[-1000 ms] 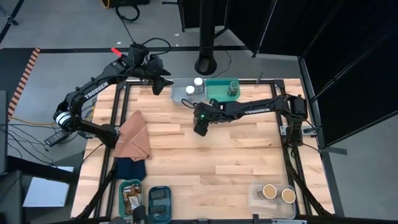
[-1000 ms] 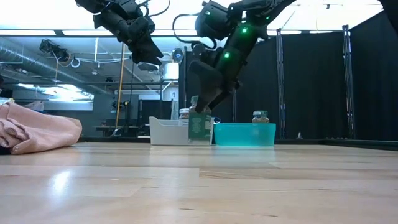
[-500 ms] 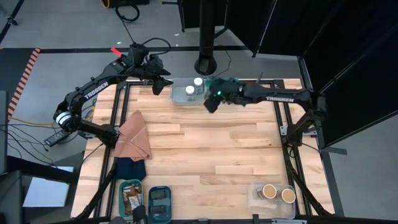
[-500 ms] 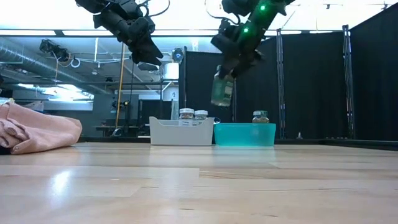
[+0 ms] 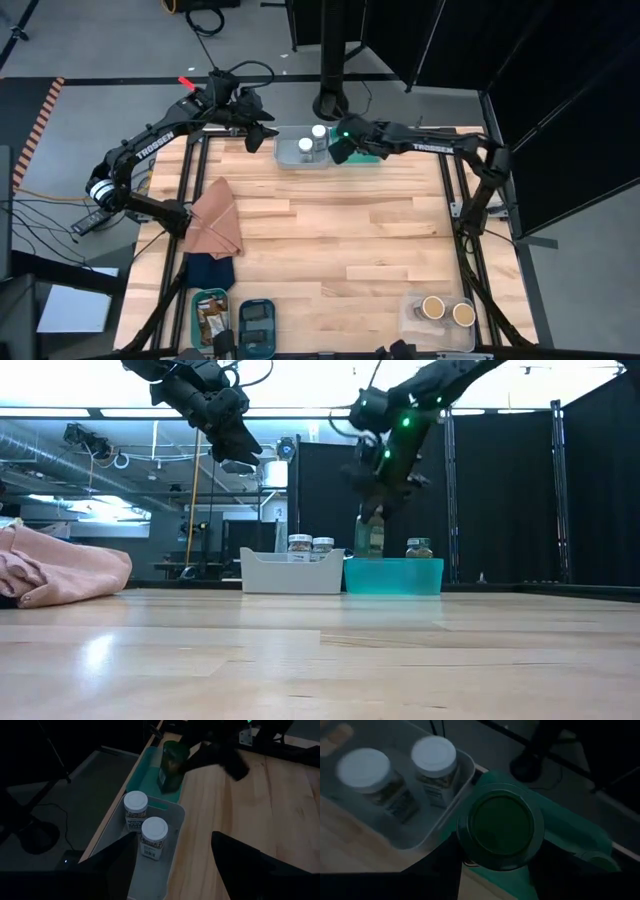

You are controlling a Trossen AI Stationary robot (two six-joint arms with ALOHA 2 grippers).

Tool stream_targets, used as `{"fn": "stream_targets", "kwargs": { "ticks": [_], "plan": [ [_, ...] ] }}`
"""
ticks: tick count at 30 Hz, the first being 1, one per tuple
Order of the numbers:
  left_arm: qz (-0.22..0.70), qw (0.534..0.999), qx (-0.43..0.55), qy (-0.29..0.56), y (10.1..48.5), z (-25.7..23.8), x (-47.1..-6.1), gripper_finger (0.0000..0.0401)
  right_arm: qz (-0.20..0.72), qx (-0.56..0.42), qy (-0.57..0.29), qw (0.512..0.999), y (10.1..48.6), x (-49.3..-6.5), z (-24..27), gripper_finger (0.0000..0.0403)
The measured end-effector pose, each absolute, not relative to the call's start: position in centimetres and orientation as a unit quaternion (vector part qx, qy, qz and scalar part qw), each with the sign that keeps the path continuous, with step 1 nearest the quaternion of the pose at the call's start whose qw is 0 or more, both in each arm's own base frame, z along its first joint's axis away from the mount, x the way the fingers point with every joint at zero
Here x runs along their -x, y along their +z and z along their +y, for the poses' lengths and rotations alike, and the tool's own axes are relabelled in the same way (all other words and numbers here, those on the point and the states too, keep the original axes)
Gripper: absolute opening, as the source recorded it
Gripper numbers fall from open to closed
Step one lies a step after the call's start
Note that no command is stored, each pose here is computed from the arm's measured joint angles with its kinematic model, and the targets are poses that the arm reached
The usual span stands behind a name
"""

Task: Sort spices by type
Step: Put the green spice bottle into the blue bin

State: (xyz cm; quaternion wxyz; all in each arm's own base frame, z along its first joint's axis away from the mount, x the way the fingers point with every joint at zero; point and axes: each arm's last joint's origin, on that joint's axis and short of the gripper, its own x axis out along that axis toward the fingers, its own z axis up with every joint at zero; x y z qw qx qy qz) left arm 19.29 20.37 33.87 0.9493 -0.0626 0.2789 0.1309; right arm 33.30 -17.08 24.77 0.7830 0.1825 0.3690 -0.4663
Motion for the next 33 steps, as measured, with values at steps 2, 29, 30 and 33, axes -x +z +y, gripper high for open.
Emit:
{"fn": "stream_targets", "kwargs": {
  "ticks": [2, 29, 30, 33],
  "plan": [
    [0.279, 0.949, 0.062, 0.132, 33.9, 20.4, -19.3, 0.0257, 0.372, -0.19, -0.478, 0.772, 23.9, -33.4, -17.7, 0.019],
    [0.286, 0.944, 0.054, 0.156, 33.9, 20.5, -19.3, 0.0257, 0.395, -0.213, -0.499, 0.741, 20.6, -33.4, -20.2, 0.021],
    [0.286, 0.944, 0.054, 0.157, 33.9, 20.5, -19.2, 0.0257, 0.396, -0.212, -0.499, 0.741, 20.6, -33.4, -20.2, 0.0213],
    [0.286, 0.944, 0.054, 0.156, 33.9, 20.5, -19.2, 0.0257, 0.396, -0.212, -0.499, 0.742, 20.6, -33.4, -20.2, 0.0219]
  ]
}}
